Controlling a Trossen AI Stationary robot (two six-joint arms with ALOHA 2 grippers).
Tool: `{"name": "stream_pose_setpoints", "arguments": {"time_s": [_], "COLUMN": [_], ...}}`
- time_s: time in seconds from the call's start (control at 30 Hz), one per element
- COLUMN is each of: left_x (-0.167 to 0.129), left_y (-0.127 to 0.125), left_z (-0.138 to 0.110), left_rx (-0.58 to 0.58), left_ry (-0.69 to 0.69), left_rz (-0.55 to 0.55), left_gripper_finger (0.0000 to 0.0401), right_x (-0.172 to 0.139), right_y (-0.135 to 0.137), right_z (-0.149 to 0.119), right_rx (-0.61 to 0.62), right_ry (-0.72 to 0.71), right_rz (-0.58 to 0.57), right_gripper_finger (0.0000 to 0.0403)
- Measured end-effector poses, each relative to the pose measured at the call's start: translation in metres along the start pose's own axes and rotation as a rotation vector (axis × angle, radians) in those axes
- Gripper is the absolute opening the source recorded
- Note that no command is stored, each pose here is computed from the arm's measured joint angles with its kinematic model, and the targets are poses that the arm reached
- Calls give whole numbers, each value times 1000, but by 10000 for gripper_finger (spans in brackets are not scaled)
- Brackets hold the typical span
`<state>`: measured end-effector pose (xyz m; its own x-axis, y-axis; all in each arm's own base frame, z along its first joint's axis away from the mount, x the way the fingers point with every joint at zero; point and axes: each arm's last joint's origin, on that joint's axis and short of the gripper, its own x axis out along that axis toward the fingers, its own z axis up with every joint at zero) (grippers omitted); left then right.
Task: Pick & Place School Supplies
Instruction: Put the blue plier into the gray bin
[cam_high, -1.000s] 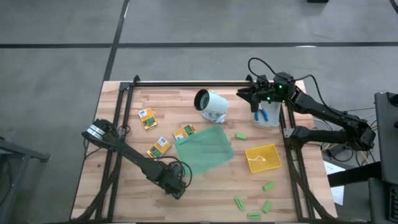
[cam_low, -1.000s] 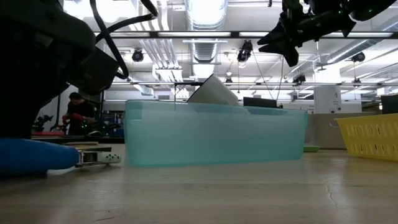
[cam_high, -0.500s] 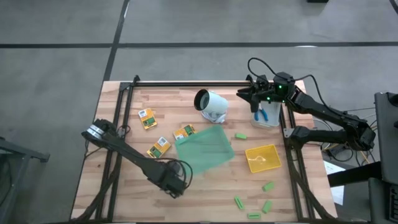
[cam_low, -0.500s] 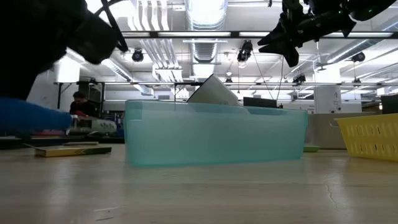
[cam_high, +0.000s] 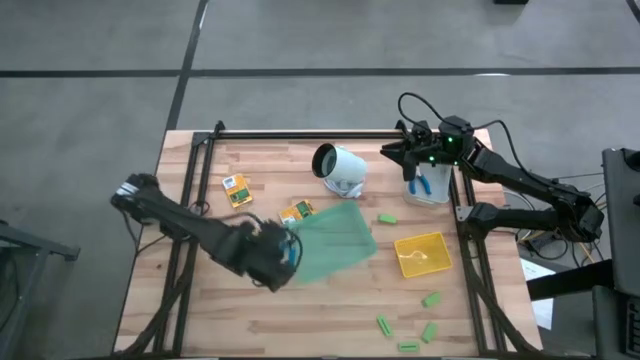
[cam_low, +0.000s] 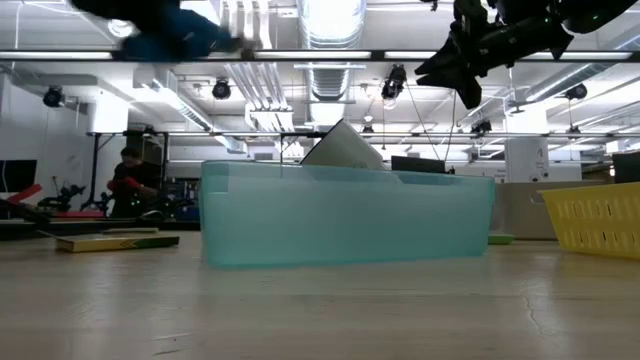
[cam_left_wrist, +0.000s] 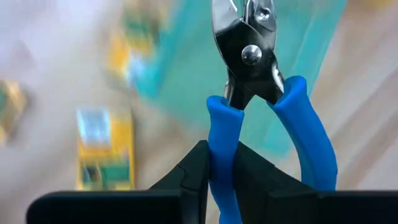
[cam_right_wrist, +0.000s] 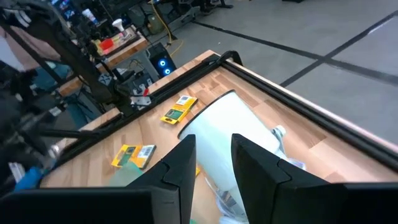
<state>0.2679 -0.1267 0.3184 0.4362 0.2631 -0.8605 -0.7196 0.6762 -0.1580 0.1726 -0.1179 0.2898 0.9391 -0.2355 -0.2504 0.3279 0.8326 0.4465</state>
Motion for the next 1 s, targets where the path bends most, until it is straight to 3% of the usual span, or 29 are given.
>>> {"name": "stream_pose_setpoints", "arguments": {"time_s": [0.2, 0.33, 0.63, 0.77, 0.87, 1.0], "left_x": [-43, -58, -56, -48, -43, -39], "left_y": [17, 27, 43, 51, 61, 70], "left_z": [32, 49, 97, 120, 132, 142], "left_rx": [82, 156, 439, 534, 541, 559], "left_ry": [-402, -524, -599, -575, -553, -539], "left_rz": [-3, 5, 72, 11, 5, 15], "left_gripper_finger": [57, 57, 57, 57, 57, 57], "right_x": [0, 3, 9, 9, 8, 8], "right_y": [0, 5, 28, 35, 34, 35], "right_z": [0, -2, -4, 0, 1, 1], "right_rx": [46, -2, -100, -30, 66, 99], "right_ry": [0, 14, 0, -41, -31, -27], "right_rz": [8, 36, 177, 213, 209, 210], "right_gripper_finger": [100, 97, 75, 76, 88, 113]}}
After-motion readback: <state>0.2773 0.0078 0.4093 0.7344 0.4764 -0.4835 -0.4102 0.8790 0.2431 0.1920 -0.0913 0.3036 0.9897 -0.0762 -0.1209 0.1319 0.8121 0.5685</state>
